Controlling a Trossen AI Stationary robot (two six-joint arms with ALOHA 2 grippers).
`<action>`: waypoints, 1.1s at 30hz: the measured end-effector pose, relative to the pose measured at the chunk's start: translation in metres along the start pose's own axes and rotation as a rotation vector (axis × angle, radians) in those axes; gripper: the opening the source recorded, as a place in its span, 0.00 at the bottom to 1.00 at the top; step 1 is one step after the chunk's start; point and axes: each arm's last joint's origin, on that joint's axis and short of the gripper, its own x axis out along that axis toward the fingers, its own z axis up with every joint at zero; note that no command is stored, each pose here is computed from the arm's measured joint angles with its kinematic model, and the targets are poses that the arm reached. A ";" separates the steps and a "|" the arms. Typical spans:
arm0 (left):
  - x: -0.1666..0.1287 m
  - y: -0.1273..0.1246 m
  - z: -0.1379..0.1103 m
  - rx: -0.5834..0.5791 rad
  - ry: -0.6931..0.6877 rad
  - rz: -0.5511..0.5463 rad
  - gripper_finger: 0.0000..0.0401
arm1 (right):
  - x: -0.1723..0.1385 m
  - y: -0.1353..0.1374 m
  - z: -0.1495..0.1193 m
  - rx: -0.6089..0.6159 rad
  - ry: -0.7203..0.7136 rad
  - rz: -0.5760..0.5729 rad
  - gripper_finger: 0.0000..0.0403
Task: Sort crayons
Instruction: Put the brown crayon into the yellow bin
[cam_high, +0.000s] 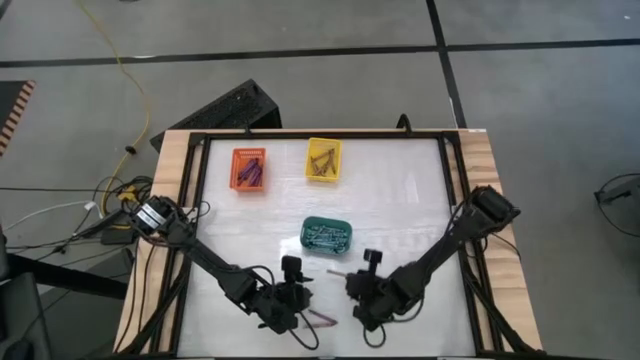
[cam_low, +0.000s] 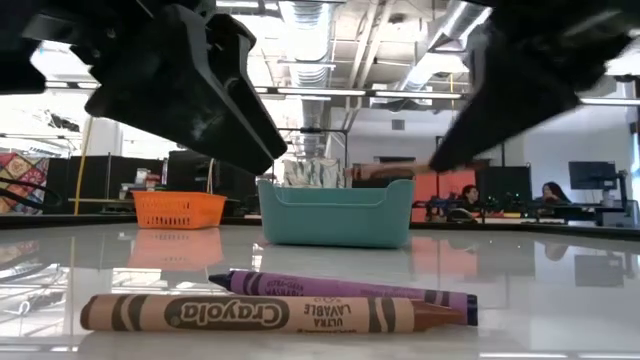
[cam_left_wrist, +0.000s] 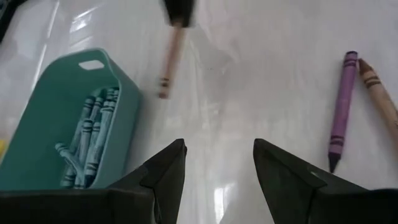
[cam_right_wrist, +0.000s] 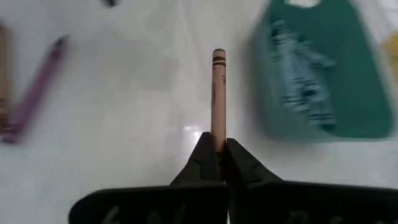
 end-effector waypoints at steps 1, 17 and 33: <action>0.001 0.002 0.000 -0.002 0.002 0.004 0.44 | -0.002 -0.006 0.003 -0.003 -0.003 -0.016 0.00; 0.030 0.043 0.003 0.024 0.057 0.048 0.44 | 0.003 -0.151 0.066 0.073 0.051 -0.189 0.00; 0.030 0.043 0.003 -0.153 0.052 0.051 0.44 | 0.049 -0.300 0.080 -0.041 0.058 -0.023 0.00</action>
